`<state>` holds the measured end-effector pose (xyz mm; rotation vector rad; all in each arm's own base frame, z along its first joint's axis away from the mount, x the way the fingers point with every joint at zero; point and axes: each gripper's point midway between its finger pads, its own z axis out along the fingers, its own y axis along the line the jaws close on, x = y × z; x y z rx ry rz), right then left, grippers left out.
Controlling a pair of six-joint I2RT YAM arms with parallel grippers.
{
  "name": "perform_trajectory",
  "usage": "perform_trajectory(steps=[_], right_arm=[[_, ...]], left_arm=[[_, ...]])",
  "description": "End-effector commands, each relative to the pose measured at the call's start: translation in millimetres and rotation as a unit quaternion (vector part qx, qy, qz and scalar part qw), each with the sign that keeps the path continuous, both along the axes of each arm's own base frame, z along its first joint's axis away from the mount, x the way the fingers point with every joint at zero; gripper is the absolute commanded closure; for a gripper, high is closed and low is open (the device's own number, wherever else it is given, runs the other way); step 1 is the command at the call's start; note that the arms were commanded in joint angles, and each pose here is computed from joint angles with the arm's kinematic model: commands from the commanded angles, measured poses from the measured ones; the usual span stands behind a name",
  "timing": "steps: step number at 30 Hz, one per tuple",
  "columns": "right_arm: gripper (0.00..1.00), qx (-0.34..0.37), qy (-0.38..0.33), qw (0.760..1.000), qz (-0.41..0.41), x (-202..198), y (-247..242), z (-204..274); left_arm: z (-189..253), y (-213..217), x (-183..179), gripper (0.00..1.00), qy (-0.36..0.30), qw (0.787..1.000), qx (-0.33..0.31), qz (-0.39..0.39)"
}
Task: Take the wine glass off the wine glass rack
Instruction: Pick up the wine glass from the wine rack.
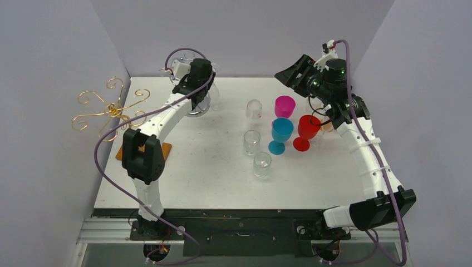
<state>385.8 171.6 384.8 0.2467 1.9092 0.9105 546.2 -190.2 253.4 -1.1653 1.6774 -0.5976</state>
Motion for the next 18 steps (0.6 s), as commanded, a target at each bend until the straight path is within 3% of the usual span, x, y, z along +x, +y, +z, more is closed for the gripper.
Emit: perform_trajectory(steps=[1, 18], right_arm=[[0.44, 0.005, -0.033, 0.999, 0.003, -3.7, -2.8, 17.9], [0.46, 0.004, -0.029, 1.0, 0.002, -2.0, -4.2, 13.4]], left_arm=[[35.0, -0.6, 13.4, 0.64, -0.044, 0.999, -0.031, 0.004], [26.7, -2.5, 23.4, 0.82, -0.043, 0.997, -0.058, -0.007]])
